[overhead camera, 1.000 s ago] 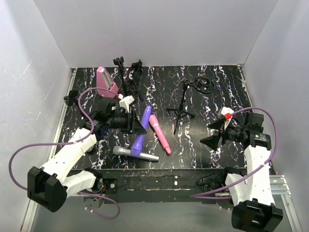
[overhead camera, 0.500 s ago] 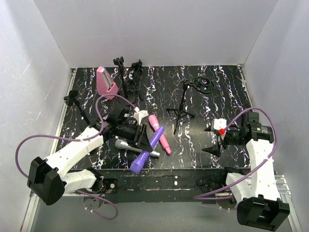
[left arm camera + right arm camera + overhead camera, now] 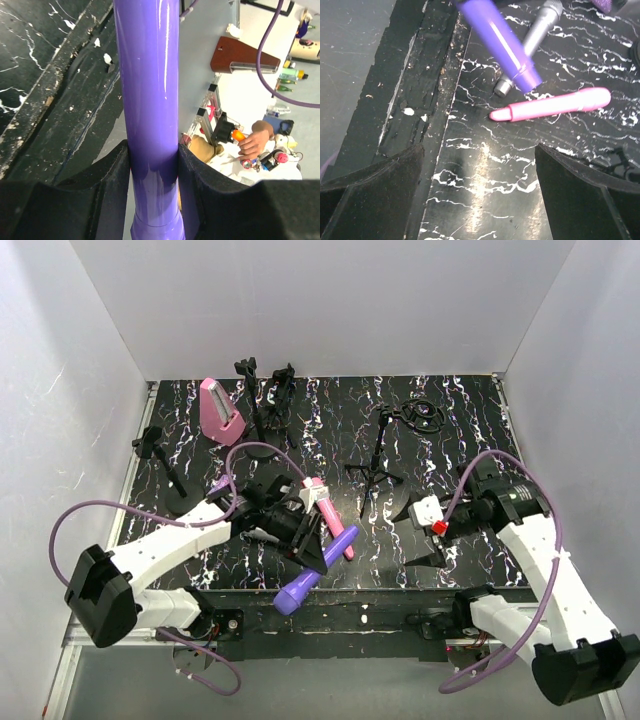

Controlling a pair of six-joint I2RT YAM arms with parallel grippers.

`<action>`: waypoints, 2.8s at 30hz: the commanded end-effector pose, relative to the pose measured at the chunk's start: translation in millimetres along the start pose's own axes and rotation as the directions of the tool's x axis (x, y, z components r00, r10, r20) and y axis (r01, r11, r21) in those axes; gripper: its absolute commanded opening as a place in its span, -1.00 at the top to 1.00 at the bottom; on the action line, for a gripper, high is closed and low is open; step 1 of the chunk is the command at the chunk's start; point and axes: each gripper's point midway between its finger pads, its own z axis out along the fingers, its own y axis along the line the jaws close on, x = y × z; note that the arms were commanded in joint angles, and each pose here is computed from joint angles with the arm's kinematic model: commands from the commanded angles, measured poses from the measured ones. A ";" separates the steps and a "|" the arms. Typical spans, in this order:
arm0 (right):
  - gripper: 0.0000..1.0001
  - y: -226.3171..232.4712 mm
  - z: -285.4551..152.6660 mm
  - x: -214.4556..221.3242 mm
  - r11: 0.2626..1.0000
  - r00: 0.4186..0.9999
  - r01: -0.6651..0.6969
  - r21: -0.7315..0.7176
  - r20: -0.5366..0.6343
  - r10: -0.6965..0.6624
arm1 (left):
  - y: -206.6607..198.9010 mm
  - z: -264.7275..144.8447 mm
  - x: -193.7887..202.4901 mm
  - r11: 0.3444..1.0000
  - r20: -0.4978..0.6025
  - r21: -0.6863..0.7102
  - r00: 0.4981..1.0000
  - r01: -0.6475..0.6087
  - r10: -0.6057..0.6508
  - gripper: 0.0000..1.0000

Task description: Attach the microphones to the stand

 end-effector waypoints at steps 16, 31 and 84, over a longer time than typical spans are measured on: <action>-0.71 -4.3 64.1 -1.8 0.955 0.979 0.131 -0.266 -0.119 -0.167 | -61.9 47.4 -23.9 0.974 -0.134 0.207 0.983 -0.094 0.124 1.00; 0.92 29.5 66.5 4.8 0.936 0.987 0.062 -0.346 -0.116 -0.108 | -70.0 34.5 -46.0 0.978 0.017 0.138 0.988 -0.157 0.156 0.42; 0.97 -114.7 -57.8 -124.1 0.757 0.677 -0.649 0.077 0.511 0.529 | -174.7 -102.2 -243.1 0.931 0.975 0.050 0.218 -0.362 0.033 0.37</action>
